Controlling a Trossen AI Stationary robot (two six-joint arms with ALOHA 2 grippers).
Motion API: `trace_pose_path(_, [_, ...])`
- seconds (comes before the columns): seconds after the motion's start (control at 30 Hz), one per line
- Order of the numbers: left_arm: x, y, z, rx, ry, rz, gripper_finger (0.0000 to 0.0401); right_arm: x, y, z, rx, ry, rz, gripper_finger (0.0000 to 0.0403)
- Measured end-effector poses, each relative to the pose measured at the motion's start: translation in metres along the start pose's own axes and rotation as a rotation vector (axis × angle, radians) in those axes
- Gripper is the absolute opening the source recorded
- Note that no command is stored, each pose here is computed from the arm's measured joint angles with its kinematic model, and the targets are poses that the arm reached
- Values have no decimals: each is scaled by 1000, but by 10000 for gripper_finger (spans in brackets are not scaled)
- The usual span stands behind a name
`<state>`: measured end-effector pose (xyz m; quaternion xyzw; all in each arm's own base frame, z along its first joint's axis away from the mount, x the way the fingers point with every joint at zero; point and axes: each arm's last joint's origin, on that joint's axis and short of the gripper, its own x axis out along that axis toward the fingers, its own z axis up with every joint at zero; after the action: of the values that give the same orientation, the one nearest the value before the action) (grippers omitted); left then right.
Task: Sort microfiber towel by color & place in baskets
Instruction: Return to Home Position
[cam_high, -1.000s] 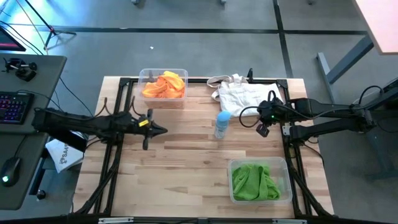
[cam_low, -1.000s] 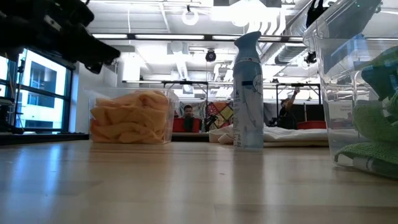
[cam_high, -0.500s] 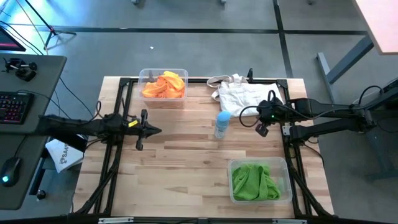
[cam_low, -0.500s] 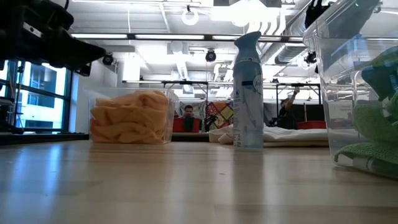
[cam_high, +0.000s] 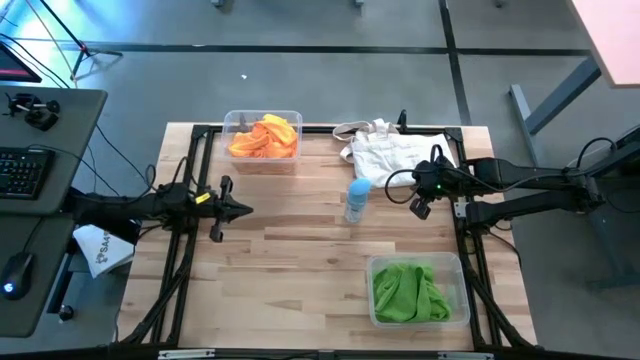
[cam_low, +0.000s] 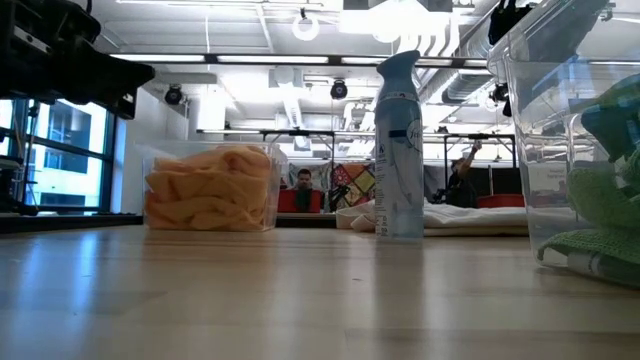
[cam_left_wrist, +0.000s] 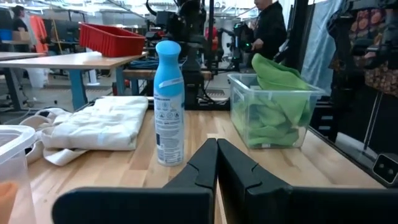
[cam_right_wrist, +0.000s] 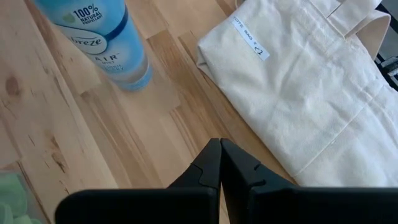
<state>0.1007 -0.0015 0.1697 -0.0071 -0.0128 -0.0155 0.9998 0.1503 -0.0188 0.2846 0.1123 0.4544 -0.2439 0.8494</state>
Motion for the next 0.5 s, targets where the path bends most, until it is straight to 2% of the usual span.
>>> trace_pose_path(0.37, [-4, 0, -1, -17, 5, 13, 0, 1, 0, 0, -52, 2, 0, 0])
trace_pose_path(0.5, [-3, 1, -2, -44, 17, 39, 0, 16, 3, -7, -106, -9, 28, 0])
